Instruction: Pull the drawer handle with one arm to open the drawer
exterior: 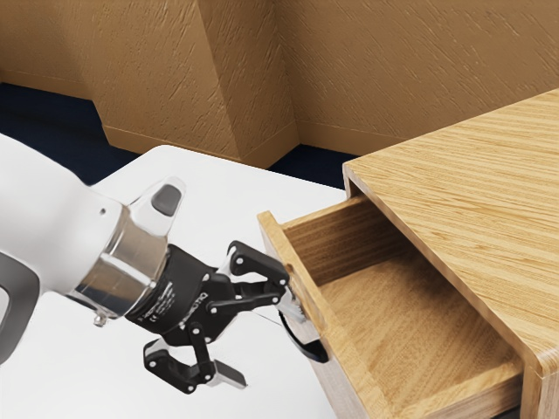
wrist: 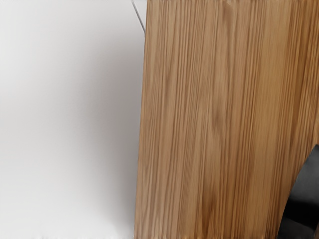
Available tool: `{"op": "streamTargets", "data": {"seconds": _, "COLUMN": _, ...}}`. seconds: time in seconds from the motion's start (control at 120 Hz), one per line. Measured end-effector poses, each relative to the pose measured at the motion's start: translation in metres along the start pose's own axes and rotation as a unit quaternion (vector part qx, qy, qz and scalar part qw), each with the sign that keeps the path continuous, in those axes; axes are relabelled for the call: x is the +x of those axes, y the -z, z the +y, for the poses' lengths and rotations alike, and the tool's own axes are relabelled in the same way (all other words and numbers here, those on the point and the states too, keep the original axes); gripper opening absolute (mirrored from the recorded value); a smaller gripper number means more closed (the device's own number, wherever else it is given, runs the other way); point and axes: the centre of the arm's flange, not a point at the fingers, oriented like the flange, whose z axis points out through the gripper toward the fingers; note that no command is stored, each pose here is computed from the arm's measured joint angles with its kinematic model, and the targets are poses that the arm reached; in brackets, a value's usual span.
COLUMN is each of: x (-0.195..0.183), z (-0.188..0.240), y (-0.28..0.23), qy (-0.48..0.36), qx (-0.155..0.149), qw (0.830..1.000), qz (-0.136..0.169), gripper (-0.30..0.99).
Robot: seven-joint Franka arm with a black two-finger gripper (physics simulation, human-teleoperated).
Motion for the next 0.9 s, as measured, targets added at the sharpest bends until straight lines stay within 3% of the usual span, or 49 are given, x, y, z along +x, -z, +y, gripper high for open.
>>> {"op": "streamTargets", "data": {"seconds": 0.9, "x": -0.008, "z": -0.045, "y": 0.029, "qy": -0.007, "qx": -0.004, "qw": 1.000, "qz": -0.005, "gripper": 0.69}}
